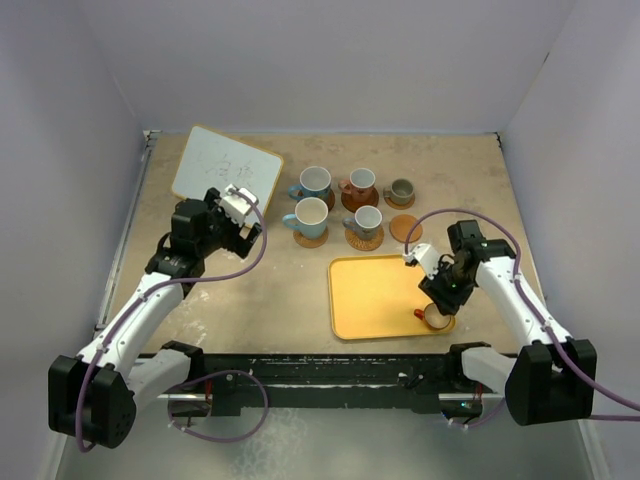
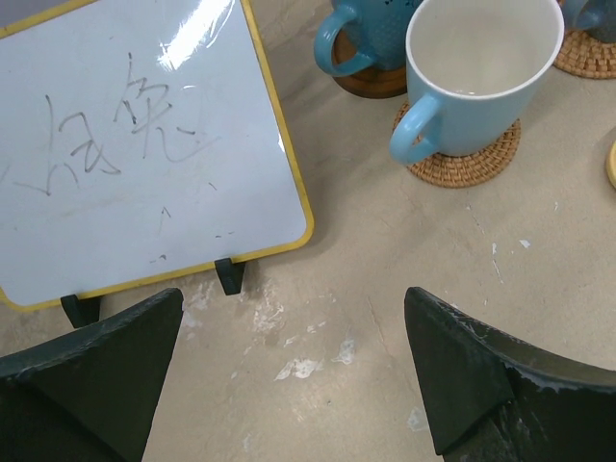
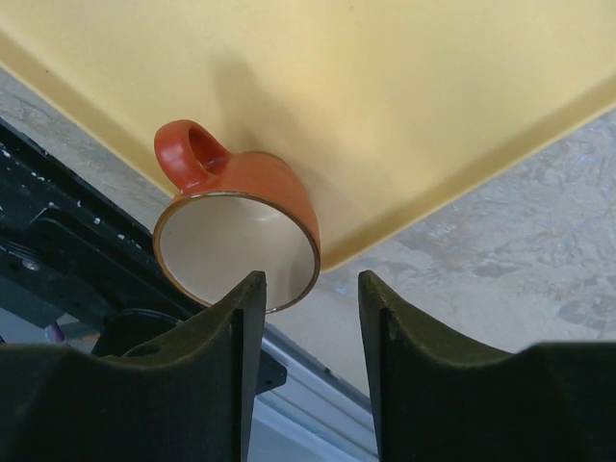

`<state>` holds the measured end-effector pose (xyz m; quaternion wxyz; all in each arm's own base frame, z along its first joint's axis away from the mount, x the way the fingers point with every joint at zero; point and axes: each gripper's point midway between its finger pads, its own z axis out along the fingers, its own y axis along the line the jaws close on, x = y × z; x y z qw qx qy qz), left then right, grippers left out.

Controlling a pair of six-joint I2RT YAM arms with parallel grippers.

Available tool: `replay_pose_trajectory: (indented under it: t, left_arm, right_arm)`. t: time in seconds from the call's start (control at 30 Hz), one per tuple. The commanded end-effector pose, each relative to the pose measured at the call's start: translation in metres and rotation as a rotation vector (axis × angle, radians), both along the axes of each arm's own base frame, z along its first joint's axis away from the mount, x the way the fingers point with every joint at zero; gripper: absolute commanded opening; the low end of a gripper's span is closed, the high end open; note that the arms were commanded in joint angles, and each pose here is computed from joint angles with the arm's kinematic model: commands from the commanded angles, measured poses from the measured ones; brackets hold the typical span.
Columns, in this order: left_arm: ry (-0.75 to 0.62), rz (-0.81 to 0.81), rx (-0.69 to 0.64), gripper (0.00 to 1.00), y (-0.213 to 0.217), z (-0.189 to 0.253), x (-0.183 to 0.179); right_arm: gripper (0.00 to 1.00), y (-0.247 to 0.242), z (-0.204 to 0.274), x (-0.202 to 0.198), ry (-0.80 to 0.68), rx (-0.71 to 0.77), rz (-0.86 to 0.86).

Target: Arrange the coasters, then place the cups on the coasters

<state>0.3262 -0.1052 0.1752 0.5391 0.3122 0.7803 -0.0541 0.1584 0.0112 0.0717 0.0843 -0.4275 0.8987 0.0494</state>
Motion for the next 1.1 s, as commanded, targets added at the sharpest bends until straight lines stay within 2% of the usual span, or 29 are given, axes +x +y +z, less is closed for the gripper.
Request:
replay_pose_trajectory:
  t: [0.0, 0.47, 0.77, 1.07]
  left_arm:
    - [-0.069, -0.019, -0.039, 0.94, -0.005, 0.017, 0.005]
    - [-0.056, -0.026, -0.034, 0.94, -0.005, 0.011, 0.005]
    - [-0.047, -0.031, -0.029, 0.94, -0.006, 0.007, 0.004]
    - [-0.047, -0.037, -0.029, 0.94, -0.006, 0.007, 0.004]
  right_arm:
    - [0.44, 0.007, -0.007, 0.002, -0.020, 0.047, 0.080]
    - [0.23, 0.011, -0.016, 0.003, -0.012, 0.068, 0.083]
    - [0.16, 0.013, -0.021, 0.004, 0.008, 0.079, 0.085]
    - [0.00, 0.015, -0.009, 0.017, -0.030, 0.085, 0.093]
